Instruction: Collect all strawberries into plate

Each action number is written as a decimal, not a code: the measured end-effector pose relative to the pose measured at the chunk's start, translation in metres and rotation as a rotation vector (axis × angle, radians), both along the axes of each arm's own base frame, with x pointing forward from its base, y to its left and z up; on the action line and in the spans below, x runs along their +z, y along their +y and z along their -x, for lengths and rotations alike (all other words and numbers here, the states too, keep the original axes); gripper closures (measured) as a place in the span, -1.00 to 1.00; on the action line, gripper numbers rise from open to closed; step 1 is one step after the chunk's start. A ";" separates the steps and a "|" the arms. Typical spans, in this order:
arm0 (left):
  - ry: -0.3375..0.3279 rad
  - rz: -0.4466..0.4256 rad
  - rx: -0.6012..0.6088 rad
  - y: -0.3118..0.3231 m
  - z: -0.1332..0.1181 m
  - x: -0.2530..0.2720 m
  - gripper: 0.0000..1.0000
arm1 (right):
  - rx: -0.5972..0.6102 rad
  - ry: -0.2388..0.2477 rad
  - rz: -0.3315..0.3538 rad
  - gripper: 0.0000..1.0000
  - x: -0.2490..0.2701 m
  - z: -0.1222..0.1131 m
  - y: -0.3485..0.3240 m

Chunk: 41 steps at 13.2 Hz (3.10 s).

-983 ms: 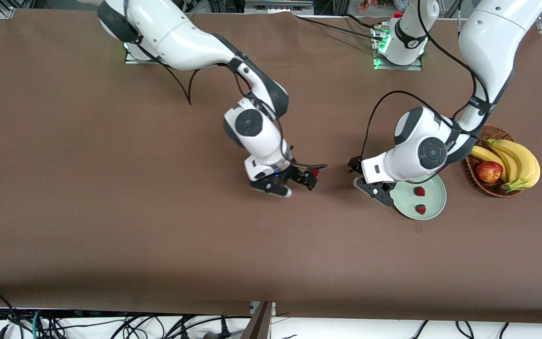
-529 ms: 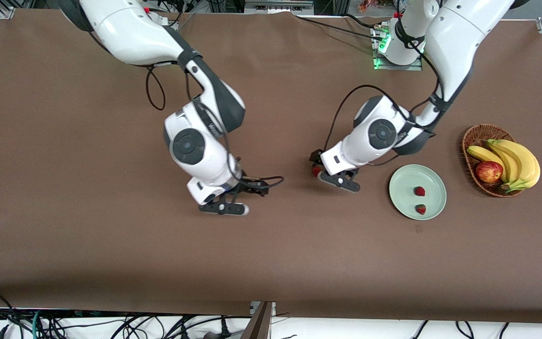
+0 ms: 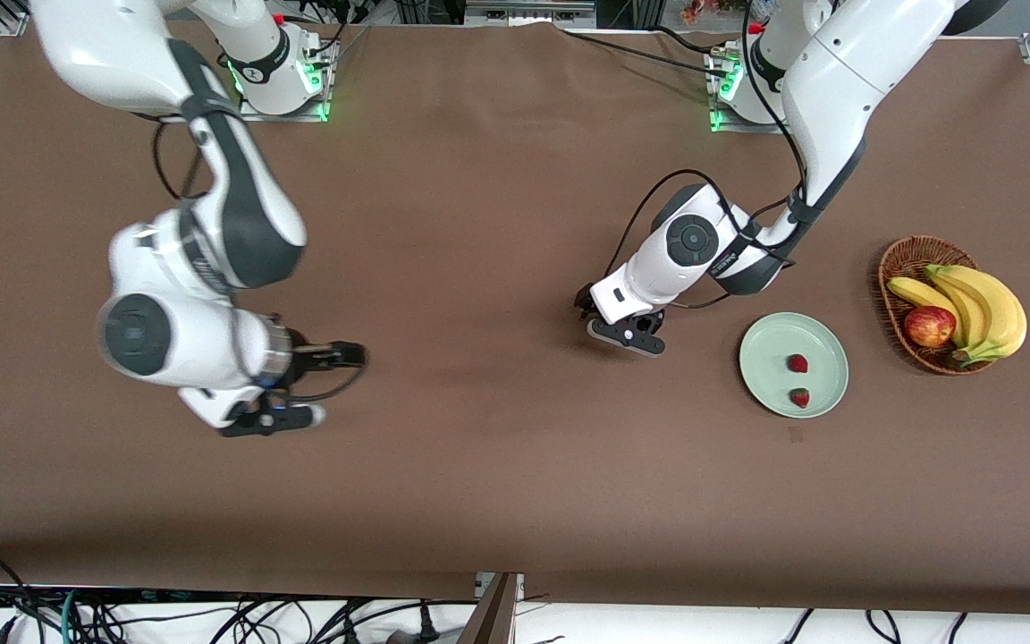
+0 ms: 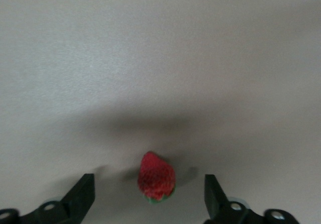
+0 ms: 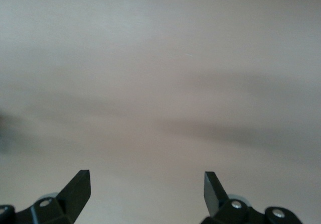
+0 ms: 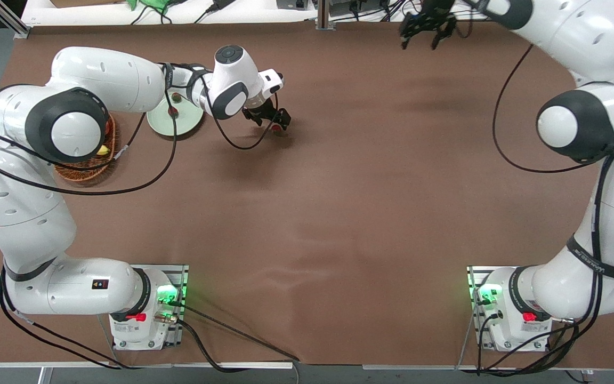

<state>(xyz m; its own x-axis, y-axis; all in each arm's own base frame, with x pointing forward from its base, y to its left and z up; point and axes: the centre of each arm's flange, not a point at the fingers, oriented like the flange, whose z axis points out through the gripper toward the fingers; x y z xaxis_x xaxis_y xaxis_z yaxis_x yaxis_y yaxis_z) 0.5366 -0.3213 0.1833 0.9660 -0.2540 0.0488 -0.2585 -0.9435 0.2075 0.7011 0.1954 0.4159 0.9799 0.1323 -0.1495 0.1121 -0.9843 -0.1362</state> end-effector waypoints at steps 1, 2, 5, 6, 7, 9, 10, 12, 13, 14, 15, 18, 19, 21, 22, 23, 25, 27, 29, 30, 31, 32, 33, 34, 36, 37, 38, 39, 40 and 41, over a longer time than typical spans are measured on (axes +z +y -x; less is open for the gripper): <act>0.001 0.007 0.001 -0.001 0.001 -0.004 -0.89 | 0.003 0.006 0.018 -1.00 0.020 0.003 -0.025; 0.003 0.010 0.000 -0.002 0.002 -0.007 -0.70 | 0.012 0.007 0.053 -1.00 0.042 0.008 -0.047; -0.002 0.012 0.001 -0.002 0.001 -0.005 0.00 | 0.046 0.015 0.138 -1.00 0.104 0.044 -0.090; -0.001 0.003 0.000 0.000 -0.001 -0.002 0.23 | 0.041 0.029 0.150 -1.00 0.124 0.061 -0.100; 0.010 -0.023 -0.012 0.003 -0.002 0.005 0.36 | 0.032 0.037 0.159 -1.00 0.143 0.078 -0.107; 0.028 -0.097 -0.065 0.018 -0.012 0.032 0.36 | 0.021 0.046 0.175 -1.00 0.173 0.110 -0.116; 0.027 -0.128 -0.104 0.034 -0.021 0.049 0.36 | 0.018 0.060 0.183 -1.00 0.182 0.126 -0.119; 0.022 -0.170 -0.206 0.079 -0.039 0.073 0.36 | 0.010 0.080 0.195 -1.00 0.192 0.147 -0.126; 0.028 -0.183 -0.267 0.105 -0.047 0.079 0.36 | -0.005 0.076 0.197 -1.00 0.196 0.152 -0.135; 0.034 -0.188 -0.336 0.131 -0.055 0.082 0.36 | -0.028 0.069 0.198 -1.00 0.200 0.154 -0.147; 0.038 -0.187 -0.412 0.156 -0.062 0.083 0.36 | -0.053 0.062 0.199 -1.00 0.204 0.154 -0.161; 0.027 -0.166 -0.594 0.235 -0.077 0.081 0.36 | -0.081 0.037 0.197 -1.00 0.214 0.157 -0.178; 0.021 -0.159 -0.644 0.260 -0.080 0.080 0.36 | -0.082 0.023 0.196 -1.00 0.217 0.157 -0.178; 0.019 -0.139 -0.704 0.302 -0.082 0.072 0.37 | -0.083 0.002 0.194 -1.00 0.218 0.155 -0.178; 0.023 -0.126 -0.715 0.316 -0.081 0.065 0.36 | -0.080 0.000 0.194 -1.00 0.218 0.154 -0.176; 0.023 -0.114 -0.718 0.324 -0.081 0.058 0.23 | -0.076 -0.002 0.193 -1.00 0.218 0.154 -0.174; 0.016 -0.103 -0.726 0.324 -0.082 0.052 -0.18 | -0.069 -0.006 0.193 -1.00 0.218 0.154 -0.169; -0.003 -0.104 -0.735 0.317 -0.086 0.061 -0.62 | -0.069 -0.012 0.192 -1.00 0.218 0.153 -0.169; -0.032 -0.103 -0.734 0.299 -0.097 0.095 -1.00 | -0.069 -0.014 0.192 -1.00 0.218 0.153 -0.169; -0.015 -0.072 -0.708 0.290 -0.102 0.119 -1.00 | -0.069 -0.016 0.192 -1.00 0.219 0.152 -0.169; 0.003 -0.050 -0.672 0.280 -0.108 0.148 -1.00 | -0.070 -0.019 0.191 -1.00 0.219 0.152 -0.169; 0.025 -0.047 -0.627 0.270 -0.113 0.176 -1.00 | -0.070 -0.021 0.191 -1.00 0.219 0.151 -0.169; 0.049 -0.050 -0.578 0.261 -0.115 0.202 -1.00 | -0.070 -0.022 0.191 -1.00 0.219 0.150 -0.169; 0.079 -0.055 -0.531 0.251 -0.114 0.227 -1.00 | -0.070 -0.022 0.190 -1.00 0.219 0.149 -0.169; 0.142 -0.071 -0.433 0.236 -0.107 0.271 -1.00 | -0.069 -0.023 0.190 -1.00 0.218 0.148 -0.169; 0.154 -0.088 -0.382 0.231 -0.104 0.292 -1.00 | -0.069 -0.023 0.190 -1.00 0.218 0.148 -0.168; 0.146 -0.108 -0.344 0.222 -0.099 0.313 -1.00 | -0.069 -0.023 0.190 -1.00 0.218 0.148 -0.168; 0.133 -0.142 -0.307 0.206 -0.092 0.333 -1.00 | -0.069 -0.023 0.190 -1.00 0.218 0.147 -0.168; 0.121 -0.193 -0.259 0.192 -0.083 0.350 -1.00 | -0.069 -0.023 0.190 -1.00 0.218 0.147 -0.168; 0.101 -0.248 -0.196 0.184 -0.074 0.367 -1.00 | -0.069 -0.023 0.190 -1.00 0.218 0.147 -0.168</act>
<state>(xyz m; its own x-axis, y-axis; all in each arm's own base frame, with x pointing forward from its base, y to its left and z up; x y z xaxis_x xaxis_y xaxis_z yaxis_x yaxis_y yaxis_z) 0.6109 -0.1375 0.5500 0.8943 -0.4278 -0.1315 -0.4302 -0.9027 0.0113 0.5537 0.0271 0.6341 0.9891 0.0362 -0.1428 0.0444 -0.9975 0.0547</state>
